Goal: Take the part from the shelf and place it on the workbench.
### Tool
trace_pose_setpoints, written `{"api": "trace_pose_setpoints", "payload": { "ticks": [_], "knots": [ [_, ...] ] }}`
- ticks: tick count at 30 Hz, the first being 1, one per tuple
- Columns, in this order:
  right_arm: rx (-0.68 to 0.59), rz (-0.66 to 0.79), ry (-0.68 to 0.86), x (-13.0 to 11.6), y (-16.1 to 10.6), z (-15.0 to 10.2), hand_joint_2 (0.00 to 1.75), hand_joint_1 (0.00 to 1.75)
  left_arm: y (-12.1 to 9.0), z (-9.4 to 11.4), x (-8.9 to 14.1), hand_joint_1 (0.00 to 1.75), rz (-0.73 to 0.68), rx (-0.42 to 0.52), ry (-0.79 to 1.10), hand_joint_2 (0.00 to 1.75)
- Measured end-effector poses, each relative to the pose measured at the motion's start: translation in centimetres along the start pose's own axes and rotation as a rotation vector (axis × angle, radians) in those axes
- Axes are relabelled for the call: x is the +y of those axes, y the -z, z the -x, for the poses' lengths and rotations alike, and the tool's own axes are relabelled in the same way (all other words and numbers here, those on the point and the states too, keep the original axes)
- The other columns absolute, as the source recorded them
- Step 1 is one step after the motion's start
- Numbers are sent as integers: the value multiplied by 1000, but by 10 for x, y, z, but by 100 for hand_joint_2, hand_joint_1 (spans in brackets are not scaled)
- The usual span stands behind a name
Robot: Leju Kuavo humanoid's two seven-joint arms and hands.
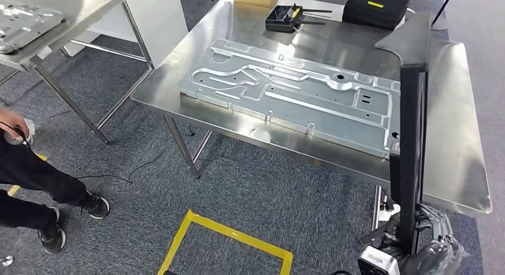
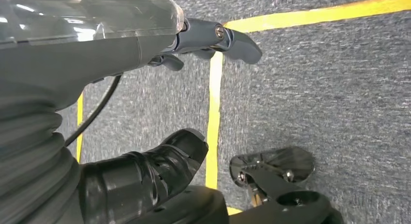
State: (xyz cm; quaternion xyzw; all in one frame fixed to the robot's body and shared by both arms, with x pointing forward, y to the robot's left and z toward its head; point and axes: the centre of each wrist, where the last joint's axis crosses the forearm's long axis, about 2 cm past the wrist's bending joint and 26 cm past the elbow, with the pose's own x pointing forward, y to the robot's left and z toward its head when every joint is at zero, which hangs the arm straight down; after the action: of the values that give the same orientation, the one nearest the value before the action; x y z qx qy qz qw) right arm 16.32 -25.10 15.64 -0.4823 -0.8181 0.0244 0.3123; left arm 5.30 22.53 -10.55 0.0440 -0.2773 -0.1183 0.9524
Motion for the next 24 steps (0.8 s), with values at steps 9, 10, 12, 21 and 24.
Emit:
{"api": "trace_pose_setpoints", "payload": {
  "ticks": [9, 10, 12, 21, 24],
  "knots": [
    [2, -4, 1, 0, -1, 1, 175, 175, -1, 1, -1, 0, 1, 3, -1, 175],
    [2, -4, 2, 0, -1, 1, 175, 175, -1, 1, -1, 0, 2, 4, -1, 175],
    [3, -3, 2, 0, -1, 1, 175, 175, -1, 2, -1, 0, 3, 5, -1, 175],
    [7, -3, 2, 1, -1, 0, 175, 175, 0, 0, -1, 0, -1, 4, -1, 175],
    [9, -3, 3, 1, -1, 1, 175, 175, -1, 2, -1, 0, 0, 9, 0, 175]
  ]
}}
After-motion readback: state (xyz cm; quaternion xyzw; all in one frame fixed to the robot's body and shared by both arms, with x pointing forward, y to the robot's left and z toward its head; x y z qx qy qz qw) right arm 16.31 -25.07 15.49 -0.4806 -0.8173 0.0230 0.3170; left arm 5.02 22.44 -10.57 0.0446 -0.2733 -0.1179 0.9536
